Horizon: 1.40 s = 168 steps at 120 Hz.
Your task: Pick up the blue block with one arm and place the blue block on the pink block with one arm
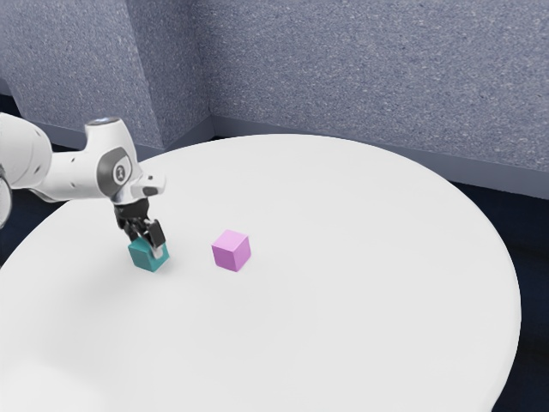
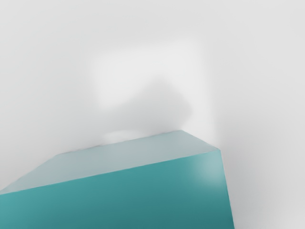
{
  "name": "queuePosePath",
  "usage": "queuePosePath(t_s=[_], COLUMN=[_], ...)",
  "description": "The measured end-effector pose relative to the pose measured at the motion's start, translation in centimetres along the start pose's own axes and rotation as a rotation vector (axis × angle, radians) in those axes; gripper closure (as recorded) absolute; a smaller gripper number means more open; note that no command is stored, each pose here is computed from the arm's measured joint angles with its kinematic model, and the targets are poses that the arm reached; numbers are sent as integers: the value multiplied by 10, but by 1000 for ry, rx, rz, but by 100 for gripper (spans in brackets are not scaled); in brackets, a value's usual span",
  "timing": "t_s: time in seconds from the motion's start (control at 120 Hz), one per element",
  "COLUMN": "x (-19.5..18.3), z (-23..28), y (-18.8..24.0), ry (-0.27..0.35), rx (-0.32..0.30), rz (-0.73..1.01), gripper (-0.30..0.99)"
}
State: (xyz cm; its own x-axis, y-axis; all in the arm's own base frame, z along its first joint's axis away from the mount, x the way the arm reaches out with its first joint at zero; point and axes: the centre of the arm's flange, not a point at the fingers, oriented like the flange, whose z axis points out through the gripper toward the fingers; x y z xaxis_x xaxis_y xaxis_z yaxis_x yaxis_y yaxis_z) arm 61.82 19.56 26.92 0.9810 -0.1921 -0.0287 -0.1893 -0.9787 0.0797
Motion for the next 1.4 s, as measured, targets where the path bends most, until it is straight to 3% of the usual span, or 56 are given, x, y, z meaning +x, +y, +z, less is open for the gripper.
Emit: queuePosePath(t_s=[0.733, 0.992, 1.4], x=[6, 6, 7], z=[14, 14, 11], y=[-4, -3, -3], ry=[-24, -25, -19], rx=[-14, -15, -14], rz=[-69, -80, -92], gripper=[2, 18, 26])
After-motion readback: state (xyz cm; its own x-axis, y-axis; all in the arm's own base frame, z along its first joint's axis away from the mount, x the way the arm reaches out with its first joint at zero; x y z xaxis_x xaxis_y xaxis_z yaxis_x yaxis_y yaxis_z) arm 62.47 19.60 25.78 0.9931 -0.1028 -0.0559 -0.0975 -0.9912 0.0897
